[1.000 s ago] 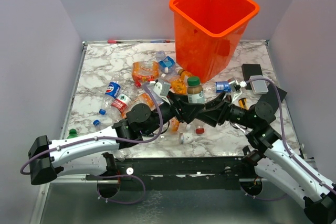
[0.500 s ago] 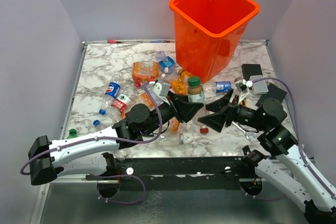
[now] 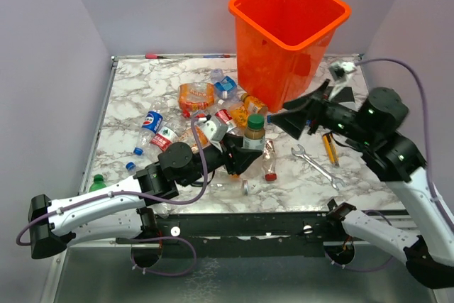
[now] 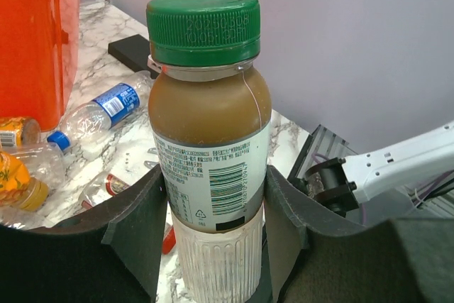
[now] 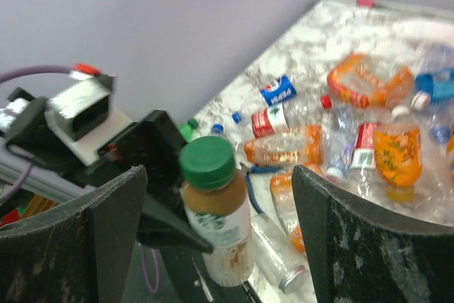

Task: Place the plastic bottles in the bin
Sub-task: Place the plastic bottle in the trash bin.

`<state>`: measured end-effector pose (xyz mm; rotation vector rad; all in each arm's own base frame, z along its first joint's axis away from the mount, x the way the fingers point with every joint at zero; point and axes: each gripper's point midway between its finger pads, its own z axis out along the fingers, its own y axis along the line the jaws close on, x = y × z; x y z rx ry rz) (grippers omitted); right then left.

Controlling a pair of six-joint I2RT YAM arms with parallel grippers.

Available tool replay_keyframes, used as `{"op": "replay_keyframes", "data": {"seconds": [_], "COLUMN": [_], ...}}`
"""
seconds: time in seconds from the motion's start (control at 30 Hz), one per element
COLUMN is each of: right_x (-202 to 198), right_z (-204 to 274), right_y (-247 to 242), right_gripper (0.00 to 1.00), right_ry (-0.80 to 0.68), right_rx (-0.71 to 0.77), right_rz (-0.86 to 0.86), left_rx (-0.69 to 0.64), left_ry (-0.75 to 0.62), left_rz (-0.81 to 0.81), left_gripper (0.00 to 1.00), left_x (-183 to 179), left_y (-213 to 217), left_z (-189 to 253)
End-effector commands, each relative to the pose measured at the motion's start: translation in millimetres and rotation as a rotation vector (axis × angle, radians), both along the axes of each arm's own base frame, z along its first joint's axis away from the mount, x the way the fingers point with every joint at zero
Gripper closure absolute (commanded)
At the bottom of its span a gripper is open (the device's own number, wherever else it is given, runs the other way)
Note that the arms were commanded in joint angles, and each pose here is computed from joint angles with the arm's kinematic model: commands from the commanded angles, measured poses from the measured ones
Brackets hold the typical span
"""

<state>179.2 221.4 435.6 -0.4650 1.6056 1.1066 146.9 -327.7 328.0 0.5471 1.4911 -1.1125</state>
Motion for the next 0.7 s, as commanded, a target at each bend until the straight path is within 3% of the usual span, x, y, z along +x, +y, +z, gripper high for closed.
{"op": "replay_keyframes", "data": {"seconds": [0.0, 0.3, 0.67], "right_x": [8.6, 10.0, 6.7], "right_z": [-21.9, -44.1, -91.4], "right_y": [21.7, 37.0, 51.6], "right_gripper": [0.14, 0.15, 0.34], "right_ry": [0.120, 0.180, 0.281], "right_rx": [-0.033, -0.099, -0.211], "right_rz": [0.070, 0.099, 0.090], "left_rx": [0.031, 0.065, 0.060], "left_ry": [-0.021, -0.010, -0.008], "left_rz": [-0.033, -0.049, -0.044], "left_gripper": [0.94, 0.94, 0.94], "left_x": [-6.1, -4.6, -2.2], "left_y": [3.0, -7.4, -10.6], "left_z": [-1.6, -10.6, -8.3]}}
